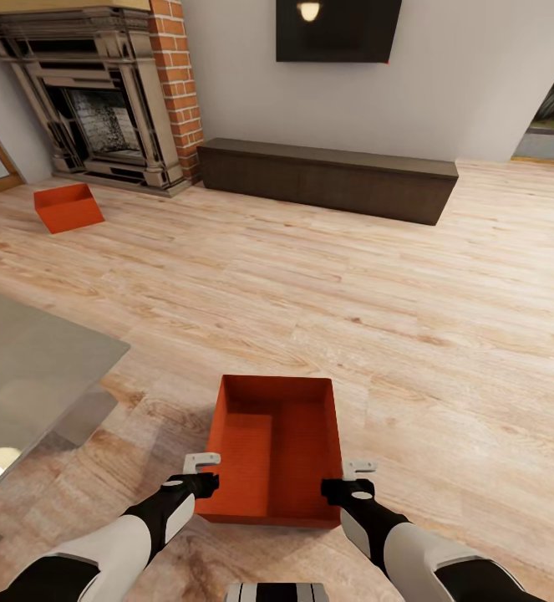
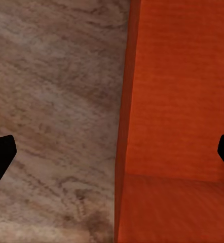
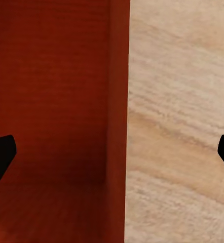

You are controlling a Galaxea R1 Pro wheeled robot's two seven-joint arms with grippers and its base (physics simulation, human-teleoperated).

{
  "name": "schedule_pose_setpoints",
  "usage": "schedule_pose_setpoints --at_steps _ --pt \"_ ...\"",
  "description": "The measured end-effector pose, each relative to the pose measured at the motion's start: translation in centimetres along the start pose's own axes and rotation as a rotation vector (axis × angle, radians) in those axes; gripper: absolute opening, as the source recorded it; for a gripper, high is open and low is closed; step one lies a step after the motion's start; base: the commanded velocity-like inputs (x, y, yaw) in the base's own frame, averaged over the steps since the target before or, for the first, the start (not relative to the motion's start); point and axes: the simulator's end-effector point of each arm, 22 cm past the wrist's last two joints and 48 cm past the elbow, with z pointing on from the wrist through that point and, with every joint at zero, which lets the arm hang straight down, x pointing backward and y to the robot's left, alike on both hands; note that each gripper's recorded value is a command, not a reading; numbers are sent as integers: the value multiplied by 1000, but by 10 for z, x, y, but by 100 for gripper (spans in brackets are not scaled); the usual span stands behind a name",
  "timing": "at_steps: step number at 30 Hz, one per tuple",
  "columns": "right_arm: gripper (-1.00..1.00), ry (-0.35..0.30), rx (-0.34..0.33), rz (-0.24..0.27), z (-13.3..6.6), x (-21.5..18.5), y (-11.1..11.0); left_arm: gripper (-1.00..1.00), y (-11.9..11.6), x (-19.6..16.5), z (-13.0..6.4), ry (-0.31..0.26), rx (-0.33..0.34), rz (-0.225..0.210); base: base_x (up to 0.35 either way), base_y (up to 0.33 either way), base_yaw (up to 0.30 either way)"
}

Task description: Move the two storage containers from the living room to the garage. In the garage, place one container on the floor and stack the other container on top of it (either order is fine).

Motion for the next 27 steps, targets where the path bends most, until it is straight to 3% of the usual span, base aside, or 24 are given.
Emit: schedule_pose_setpoints --at_steps 27 --pt "100 6 2 14 0 2 1 100 1 -1 0 -2 -1 2 29 0 -12"
